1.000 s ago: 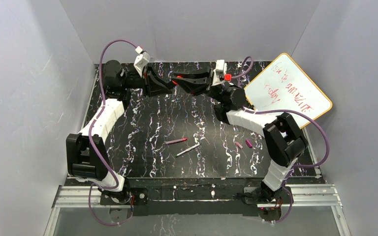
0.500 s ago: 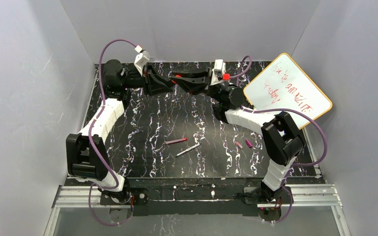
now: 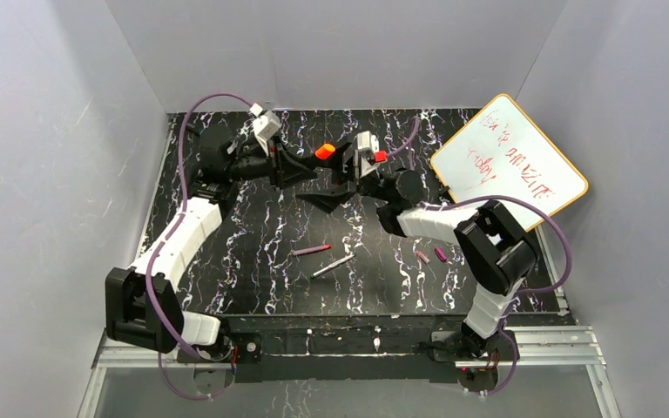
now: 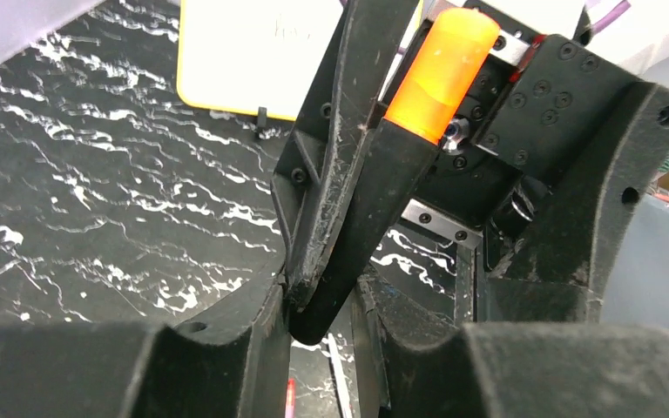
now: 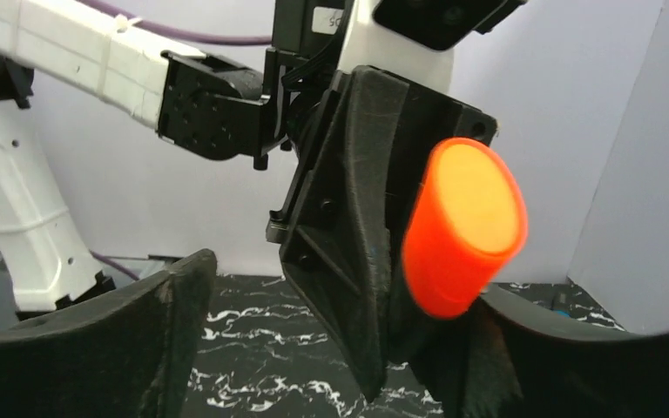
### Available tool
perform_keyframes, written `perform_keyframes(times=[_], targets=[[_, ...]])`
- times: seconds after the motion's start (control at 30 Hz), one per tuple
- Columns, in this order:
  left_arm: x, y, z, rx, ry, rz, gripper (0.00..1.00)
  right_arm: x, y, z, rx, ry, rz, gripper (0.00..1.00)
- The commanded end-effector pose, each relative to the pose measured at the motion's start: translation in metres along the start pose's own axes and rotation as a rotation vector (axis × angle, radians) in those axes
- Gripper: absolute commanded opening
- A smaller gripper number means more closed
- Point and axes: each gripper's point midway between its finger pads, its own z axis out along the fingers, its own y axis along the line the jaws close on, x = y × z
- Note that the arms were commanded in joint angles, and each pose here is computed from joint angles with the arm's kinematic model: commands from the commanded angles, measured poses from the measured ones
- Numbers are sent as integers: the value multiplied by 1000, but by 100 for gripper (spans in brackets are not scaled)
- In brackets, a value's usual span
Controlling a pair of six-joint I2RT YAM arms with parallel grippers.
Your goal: Insert the pens into the pen caps
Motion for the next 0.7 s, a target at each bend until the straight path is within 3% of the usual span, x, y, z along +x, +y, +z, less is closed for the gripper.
perform_keyframes(times=[0.0,0.3,0.4,0.53,0.67], targets=[[-32,-17,-1,-70,-52,216,0,76,17,-44,24,256,308,98],[15,24,-9,-254,60,132,0,43,10,-66,161,229,236,99],[29,29,-11,-279,75,102,0,44,-3,-82,311,231,200,99],[52,33,-17,-316,111,63,0,47,-43,-118,644,229,169,99],[83,49,-29,-417,193,25,0,44,-49,-142,765,200,129,99]])
